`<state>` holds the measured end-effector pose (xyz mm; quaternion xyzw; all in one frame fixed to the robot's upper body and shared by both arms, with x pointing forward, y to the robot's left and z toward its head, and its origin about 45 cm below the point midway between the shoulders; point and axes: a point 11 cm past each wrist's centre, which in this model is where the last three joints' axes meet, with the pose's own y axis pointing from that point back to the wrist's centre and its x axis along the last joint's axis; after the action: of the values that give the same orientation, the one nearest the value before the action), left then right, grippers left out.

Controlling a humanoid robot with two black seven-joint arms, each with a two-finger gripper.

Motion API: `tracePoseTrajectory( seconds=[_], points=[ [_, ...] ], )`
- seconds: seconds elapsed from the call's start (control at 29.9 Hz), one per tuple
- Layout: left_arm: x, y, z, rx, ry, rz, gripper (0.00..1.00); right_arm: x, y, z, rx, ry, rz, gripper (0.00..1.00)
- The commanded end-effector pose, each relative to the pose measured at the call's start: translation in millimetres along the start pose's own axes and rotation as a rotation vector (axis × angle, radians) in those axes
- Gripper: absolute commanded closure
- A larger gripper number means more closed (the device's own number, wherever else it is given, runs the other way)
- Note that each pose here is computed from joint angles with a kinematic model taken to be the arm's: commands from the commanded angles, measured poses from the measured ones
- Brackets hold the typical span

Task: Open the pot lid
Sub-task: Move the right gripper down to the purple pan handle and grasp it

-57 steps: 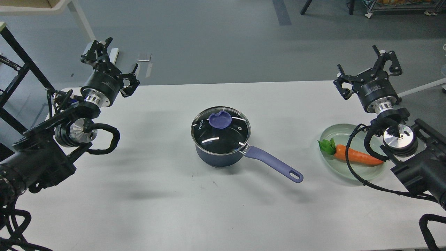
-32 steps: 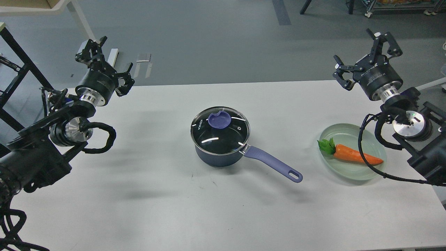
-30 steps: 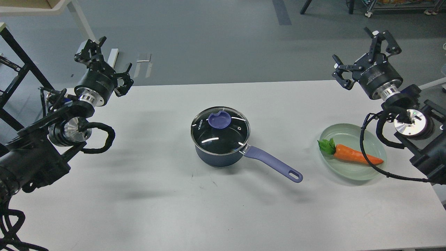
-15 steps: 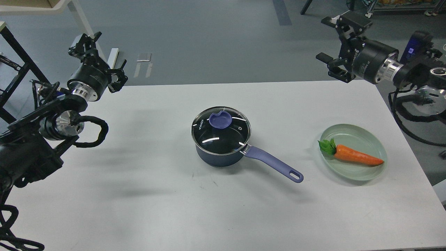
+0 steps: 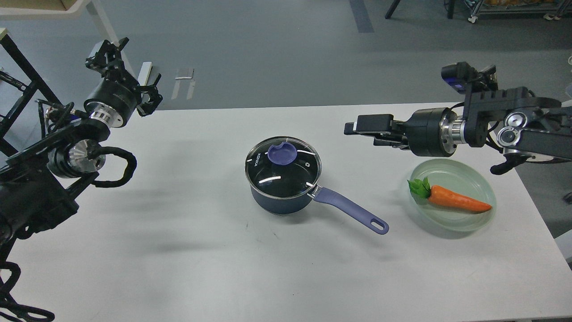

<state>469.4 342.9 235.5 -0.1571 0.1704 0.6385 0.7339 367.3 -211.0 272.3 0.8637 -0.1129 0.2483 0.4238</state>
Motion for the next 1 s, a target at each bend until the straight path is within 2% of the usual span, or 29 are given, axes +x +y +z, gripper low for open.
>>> tracePoseTrajectory(
  seconds=[0.0, 0.23, 0.4, 0.87, 0.97],
  points=[
    [-0.3, 0.3, -1.0, 0.003, -0.002, -0.002, 0.01, -18.6, -14.1, -10.7, -0.024, 0.178, -0.103, 0.0],
    [4.7, 2.3, 4.5, 0.0, -0.011, -0.006, 0.01, -53.1, -40.2, -19.1, -0.044, 0.403, -0.275, 0.01],
    [1.7, -0.1, 11.4, -0.011, -0.013, -0.024, 0.01, -72.9, -48.5, -12.8, -0.064, 0.471, -0.352, 0.09],
    [3.0, -1.7, 22.7, -0.026, -0.026, -0.024, 0.01, -73.4, -45.5, 0.2, -0.121, 0.49, -0.352, 0.33],
    [5.3, -1.3, 27.4, -0.032, -0.033, -0.021, 0.01, -70.2, -43.6, 0.0, -0.124, 0.488, -0.344, 0.36]
  ],
)
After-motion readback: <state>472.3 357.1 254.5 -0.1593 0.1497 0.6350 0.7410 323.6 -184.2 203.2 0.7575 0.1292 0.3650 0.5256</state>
